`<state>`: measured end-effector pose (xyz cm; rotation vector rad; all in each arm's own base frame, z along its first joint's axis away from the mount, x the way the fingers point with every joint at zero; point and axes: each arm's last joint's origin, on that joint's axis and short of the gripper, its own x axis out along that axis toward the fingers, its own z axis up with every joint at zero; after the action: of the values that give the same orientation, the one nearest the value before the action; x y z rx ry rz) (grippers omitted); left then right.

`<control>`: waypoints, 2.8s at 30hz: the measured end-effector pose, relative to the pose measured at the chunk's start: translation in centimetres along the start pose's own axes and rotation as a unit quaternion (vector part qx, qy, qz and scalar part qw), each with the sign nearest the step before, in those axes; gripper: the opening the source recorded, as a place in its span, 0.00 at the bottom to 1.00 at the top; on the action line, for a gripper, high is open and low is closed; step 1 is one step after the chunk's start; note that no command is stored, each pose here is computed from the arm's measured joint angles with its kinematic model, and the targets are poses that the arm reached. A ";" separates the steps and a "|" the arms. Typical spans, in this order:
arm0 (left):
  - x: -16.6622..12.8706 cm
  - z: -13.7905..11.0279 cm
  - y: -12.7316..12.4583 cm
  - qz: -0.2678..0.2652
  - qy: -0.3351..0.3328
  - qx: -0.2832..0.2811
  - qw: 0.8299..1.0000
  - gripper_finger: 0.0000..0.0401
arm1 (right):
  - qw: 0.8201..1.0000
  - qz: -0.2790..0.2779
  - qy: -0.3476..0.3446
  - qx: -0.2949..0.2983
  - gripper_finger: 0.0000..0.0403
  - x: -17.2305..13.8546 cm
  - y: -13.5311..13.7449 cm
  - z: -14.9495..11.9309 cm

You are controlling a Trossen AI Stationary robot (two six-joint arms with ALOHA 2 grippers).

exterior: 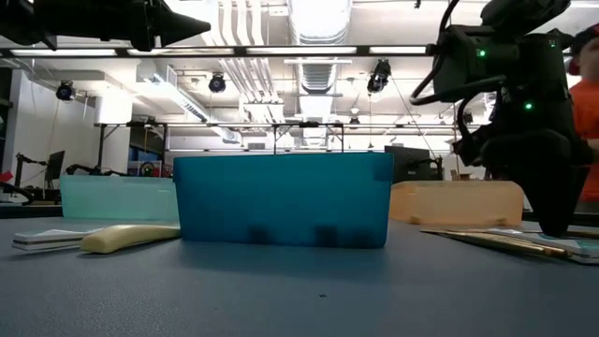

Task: Sort silverware by color (type)
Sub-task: Put the top right gold knife into the light blue bin

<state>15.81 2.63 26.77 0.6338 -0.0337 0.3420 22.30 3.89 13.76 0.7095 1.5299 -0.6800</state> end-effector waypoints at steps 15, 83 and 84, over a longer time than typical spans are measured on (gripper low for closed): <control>0.0 0.0 0.0 0.000 0.000 0.000 1.000 0.00 | 1.000 0.010 -0.004 -0.026 0.03 0.3 0.3 0.2; 18.8 1.1 -5.9 -0.537 -0.123 -0.260 0.793 0.37 | 0.524 0.334 -0.634 -0.461 0.03 -20.2 7.0 2.5; 18.9 1.0 -6.0 -0.536 -0.123 -0.261 0.793 0.39 | 0.524 0.333 -0.634 -0.461 0.03 -20.2 7.0 2.6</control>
<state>35.63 3.24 26.71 0.0644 -0.0108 -0.8483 30.40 5.42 33.60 -0.1777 -0.0163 0.3230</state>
